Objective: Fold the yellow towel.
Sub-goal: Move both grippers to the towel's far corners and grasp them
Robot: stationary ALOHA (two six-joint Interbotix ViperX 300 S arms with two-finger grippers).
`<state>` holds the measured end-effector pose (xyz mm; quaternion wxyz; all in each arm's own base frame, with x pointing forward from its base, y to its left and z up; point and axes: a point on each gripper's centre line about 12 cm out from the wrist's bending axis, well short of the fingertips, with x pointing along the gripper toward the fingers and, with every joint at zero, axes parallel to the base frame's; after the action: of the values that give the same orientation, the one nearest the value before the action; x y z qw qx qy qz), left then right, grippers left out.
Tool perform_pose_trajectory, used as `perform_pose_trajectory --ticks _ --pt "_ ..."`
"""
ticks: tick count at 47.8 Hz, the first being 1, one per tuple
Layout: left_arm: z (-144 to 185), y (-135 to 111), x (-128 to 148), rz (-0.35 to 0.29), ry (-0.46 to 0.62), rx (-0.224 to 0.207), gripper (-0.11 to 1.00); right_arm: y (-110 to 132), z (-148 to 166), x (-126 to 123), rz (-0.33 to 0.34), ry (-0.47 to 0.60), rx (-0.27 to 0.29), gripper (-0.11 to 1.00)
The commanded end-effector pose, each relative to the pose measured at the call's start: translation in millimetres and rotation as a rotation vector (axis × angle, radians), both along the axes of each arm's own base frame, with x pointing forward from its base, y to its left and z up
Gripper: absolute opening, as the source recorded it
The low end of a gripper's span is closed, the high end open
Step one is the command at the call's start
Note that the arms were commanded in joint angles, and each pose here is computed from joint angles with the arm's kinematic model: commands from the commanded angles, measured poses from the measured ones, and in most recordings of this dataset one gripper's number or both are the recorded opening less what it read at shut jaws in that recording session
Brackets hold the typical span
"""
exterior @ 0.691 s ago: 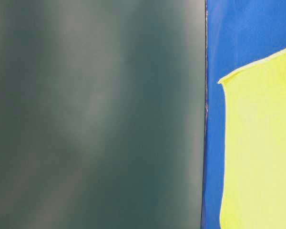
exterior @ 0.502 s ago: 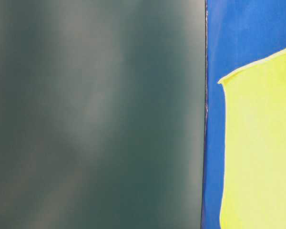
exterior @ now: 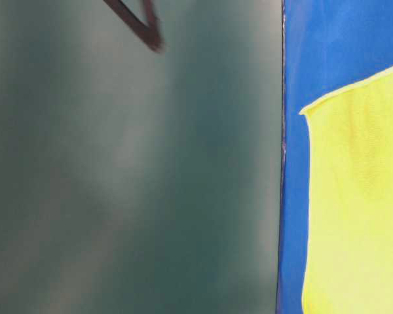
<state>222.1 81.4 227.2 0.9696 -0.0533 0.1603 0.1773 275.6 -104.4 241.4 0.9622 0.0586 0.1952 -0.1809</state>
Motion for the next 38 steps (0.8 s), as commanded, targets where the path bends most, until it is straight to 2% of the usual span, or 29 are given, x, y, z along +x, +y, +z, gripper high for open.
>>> perform_pose_trajectory --ticks 1,3,8,12,14,24,38 --pt "-9 16 5 0.056 0.028 -0.014 0.22 -16 -1 16 -0.025 0.024 0.001 0.02" --pt "-19 24 7 0.083 0.051 -0.022 0.35 -24 -7 22 -0.04 0.047 0.006 0.09" --pt "-39 43 8 0.142 0.089 -0.03 0.67 -47 -29 38 -0.072 0.118 0.021 0.41" --pt "-55 56 11 0.177 0.123 -0.037 0.84 -61 -49 48 -0.087 0.172 0.032 0.61" --pt "-62 62 11 0.195 0.135 -0.042 0.86 -67 -58 52 -0.092 0.197 0.037 0.63" --pt "-106 91 9 0.283 0.217 -0.091 0.85 -89 -93 70 -0.112 0.272 0.067 0.59" --pt "-139 108 10 0.324 0.279 -0.128 0.85 -108 -133 73 -0.146 0.342 0.108 0.59"
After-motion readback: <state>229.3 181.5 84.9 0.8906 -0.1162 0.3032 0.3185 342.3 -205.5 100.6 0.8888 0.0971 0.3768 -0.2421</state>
